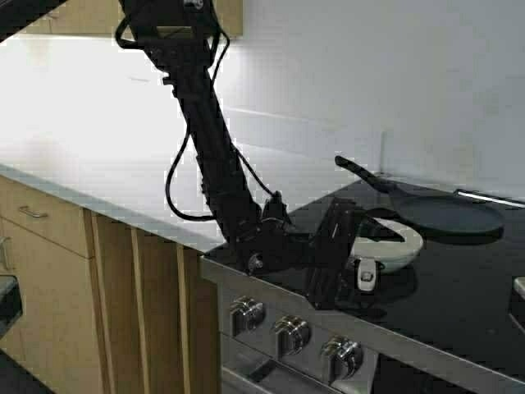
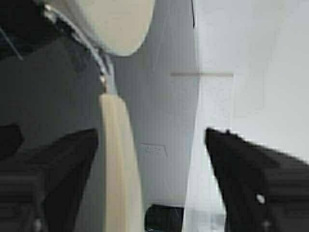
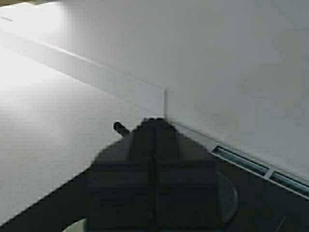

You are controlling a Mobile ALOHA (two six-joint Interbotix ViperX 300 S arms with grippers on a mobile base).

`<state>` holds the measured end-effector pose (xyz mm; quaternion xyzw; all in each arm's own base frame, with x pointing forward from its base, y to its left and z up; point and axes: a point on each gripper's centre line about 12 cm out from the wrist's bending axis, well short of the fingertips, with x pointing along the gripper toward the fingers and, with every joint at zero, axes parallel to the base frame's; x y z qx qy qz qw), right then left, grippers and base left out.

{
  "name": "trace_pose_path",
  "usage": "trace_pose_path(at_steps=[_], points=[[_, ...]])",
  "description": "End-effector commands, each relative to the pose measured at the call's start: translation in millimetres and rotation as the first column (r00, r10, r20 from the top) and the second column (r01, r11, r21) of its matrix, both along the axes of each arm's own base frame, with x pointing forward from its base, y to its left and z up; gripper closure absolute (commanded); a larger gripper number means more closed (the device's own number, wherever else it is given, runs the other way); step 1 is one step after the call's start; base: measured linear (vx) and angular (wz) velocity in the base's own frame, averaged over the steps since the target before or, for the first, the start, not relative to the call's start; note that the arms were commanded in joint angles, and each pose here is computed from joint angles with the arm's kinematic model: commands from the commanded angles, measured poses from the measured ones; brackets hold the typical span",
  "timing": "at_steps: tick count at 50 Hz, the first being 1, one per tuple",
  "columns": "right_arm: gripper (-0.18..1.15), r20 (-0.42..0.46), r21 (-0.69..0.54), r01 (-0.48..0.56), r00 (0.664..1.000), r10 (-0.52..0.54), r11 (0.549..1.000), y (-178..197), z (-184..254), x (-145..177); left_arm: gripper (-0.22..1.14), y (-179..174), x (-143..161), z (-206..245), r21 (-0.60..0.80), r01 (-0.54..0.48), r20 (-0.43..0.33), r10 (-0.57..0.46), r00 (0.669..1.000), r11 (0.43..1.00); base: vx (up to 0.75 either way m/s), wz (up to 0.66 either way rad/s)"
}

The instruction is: Wash the pan

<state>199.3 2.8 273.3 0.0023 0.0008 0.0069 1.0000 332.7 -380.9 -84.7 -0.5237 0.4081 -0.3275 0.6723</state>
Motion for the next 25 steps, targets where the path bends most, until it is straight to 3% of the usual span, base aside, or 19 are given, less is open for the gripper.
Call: trace_pose_path(at_steps=[1,6,10,14,20,22,25], points=[[0.91,0.011,0.005,0.001,1.000,-0.001,1.000,-0.1,4.8,2.0,-0.07,-9.0,5.4,16.3,-0.044,0.005,0.031,-0.004,1.000,0.999,0.00,0.00],[0.91,0.012,0.003,0.000,1.000,0.000,1.000,0.0,5.0,1.9,-0.02,-9.5,5.7,16.1,-0.061,0.003,0.018,-0.002,1.000,0.998,0.00,0.00],[0.91,0.012,0.003,-0.001,1.000,0.001,1.000,0.3,5.0,1.9,0.15,-9.3,5.3,12.7,-0.078,-0.005,-0.017,0.004,1.000,0.997,0.00,0.00],[0.91,0.012,0.003,-0.001,1.000,0.001,1.000,0.3,5.0,1.9,0.45,-9.5,5.5,10.4,-0.110,-0.016,-0.062,0.010,0.998,0.994,0.00,0.00],[0.91,0.011,0.006,0.000,1.000,0.000,1.000,0.0,4.8,2.0,1.02,-10.0,6.8,11.0,-0.166,-0.035,-0.101,0.019,0.995,0.985,0.00,0.00],[0.91,0.011,0.012,0.000,1.000,0.000,1.000,0.0,4.3,1.8,1.06,-9.9,8.2,12.5,-0.178,-0.045,-0.097,0.028,0.995,0.983,0.00,0.00],[0.91,0.009,0.020,0.000,1.000,0.000,1.000,0.0,4.1,1.8,0.96,-9.5,9.1,15.3,-0.189,-0.054,-0.097,0.036,0.995,0.980,0.00,0.00]])
